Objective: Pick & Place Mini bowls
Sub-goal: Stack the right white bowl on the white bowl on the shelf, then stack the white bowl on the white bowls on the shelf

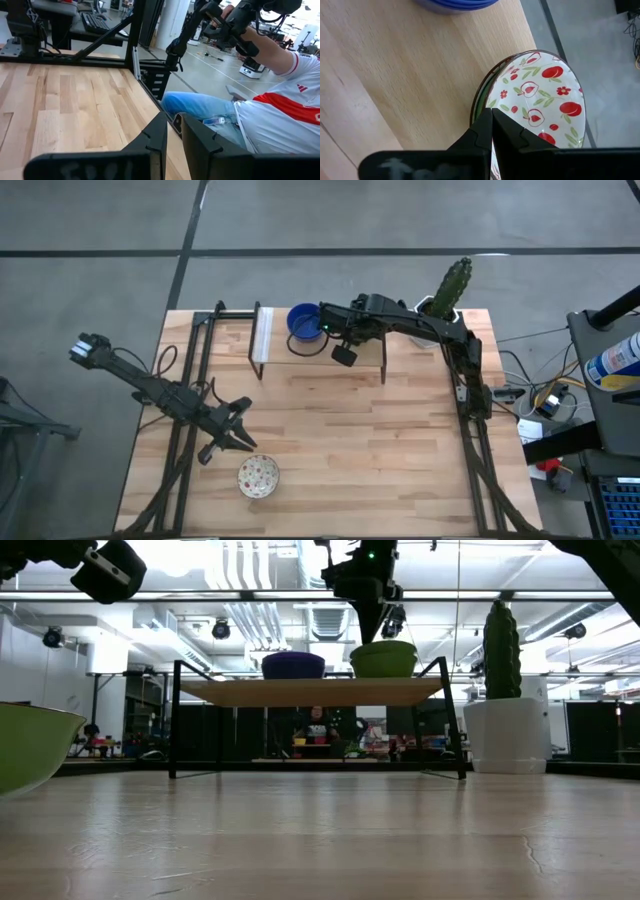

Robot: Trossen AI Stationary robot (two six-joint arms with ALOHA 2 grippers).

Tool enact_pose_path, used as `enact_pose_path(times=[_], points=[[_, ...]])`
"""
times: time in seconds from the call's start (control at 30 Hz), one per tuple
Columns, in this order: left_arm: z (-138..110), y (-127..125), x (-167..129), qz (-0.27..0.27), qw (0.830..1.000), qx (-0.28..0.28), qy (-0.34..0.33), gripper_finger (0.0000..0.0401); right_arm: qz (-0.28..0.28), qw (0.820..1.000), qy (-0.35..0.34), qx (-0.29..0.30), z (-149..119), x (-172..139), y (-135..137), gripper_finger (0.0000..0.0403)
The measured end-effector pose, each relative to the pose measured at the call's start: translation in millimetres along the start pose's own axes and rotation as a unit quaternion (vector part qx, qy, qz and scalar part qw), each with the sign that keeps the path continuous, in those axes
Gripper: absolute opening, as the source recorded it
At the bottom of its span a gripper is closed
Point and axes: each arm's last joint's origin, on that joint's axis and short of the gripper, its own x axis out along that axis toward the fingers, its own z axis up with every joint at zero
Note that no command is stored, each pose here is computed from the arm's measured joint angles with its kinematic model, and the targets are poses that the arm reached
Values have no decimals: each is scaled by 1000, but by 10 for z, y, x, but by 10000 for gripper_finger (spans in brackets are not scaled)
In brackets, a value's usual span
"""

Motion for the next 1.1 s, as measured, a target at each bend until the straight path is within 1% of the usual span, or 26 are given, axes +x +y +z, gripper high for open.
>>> enact_pose_path(times=[0.3,0.37,0.47,0.53,0.67,0.73,0.87,1.0,1.1], points=[[-1,0,1,0,1000,0,0,51,8,1000,5,8,-4,17,6,8],[-1,0,1,0,1000,0,0,51,-7,1000,2,6,-3,19,-1,8],[-1,0,1,0,1000,0,1,51,-52,999,-10,-8,-5,-6,16,8],[-2,1,0,0,1000,0,1,51,-72,997,-18,-19,-7,-35,34,8],[-3,1,1,1,1000,0,1,51,-75,996,-30,-28,-4,-96,61,8],[-3,1,0,0,1000,-1,1,51,-58,997,-43,-30,9,-138,96,8],[-3,1,1,0,1000,-1,1,51,15,994,-71,-79,12,-262,306,8],[-2,1,0,0,1000,-1,1,51,61,982,-104,-144,-26,-388,622,8],[-2,0,0,0,1000,-1,1,51,97,968,-138,-186,-68,-497,887,9]])
